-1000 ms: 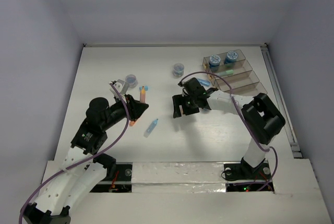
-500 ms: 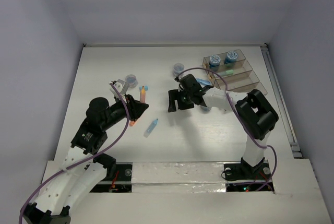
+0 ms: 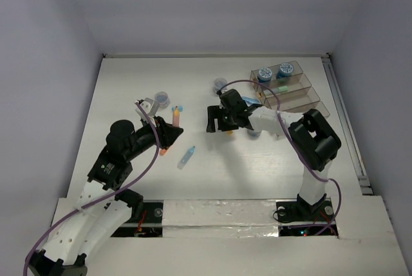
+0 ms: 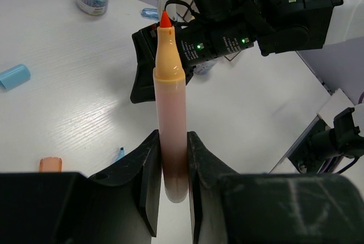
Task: Sort the stationery into containers
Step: Close the pen cap on the pen.
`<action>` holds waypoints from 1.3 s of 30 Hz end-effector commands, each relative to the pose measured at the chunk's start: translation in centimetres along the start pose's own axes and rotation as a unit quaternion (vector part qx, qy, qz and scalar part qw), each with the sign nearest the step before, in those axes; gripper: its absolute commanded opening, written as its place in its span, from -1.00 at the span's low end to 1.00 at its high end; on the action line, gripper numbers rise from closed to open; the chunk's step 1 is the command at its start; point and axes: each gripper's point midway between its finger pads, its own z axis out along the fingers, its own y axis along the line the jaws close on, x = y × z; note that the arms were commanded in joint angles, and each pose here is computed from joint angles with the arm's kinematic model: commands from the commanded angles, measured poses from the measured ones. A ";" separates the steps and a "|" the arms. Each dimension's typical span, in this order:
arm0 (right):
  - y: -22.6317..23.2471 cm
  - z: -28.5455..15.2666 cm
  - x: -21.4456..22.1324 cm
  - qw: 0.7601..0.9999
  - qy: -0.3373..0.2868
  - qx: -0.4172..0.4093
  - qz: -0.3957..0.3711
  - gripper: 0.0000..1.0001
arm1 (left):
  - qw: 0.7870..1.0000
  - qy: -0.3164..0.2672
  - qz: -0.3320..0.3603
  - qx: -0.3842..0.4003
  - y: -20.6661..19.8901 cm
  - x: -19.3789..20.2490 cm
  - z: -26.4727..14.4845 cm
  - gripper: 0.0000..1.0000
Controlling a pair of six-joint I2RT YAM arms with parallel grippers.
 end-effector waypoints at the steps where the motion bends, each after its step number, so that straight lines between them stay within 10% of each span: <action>1: 2.0 -0.3 -4.1 0.998 -0.066 -0.017 0.002 0.61 | 1.000 -0.020 0.014 0.009 -0.5 -1.4 0.0 -1.00; 12: 0.2 -3.7 -5.2 0.993 -0.104 0.038 -0.026 0.60 | 1.000 -0.022 0.014 0.008 -0.5 -1.4 -0.1 -1.00; 27: -3.9 -1.8 -2.0 0.985 0.013 0.124 -0.120 0.59 | 1.000 -0.022 0.014 0.007 -0.4 -1.3 -0.1 -1.00; 39: -5.3 -0.1 -1.0 0.978 0.051 0.147 -0.140 0.23 | 1.000 -0.021 0.013 0.006 -0.4 -1.3 0.0 -1.00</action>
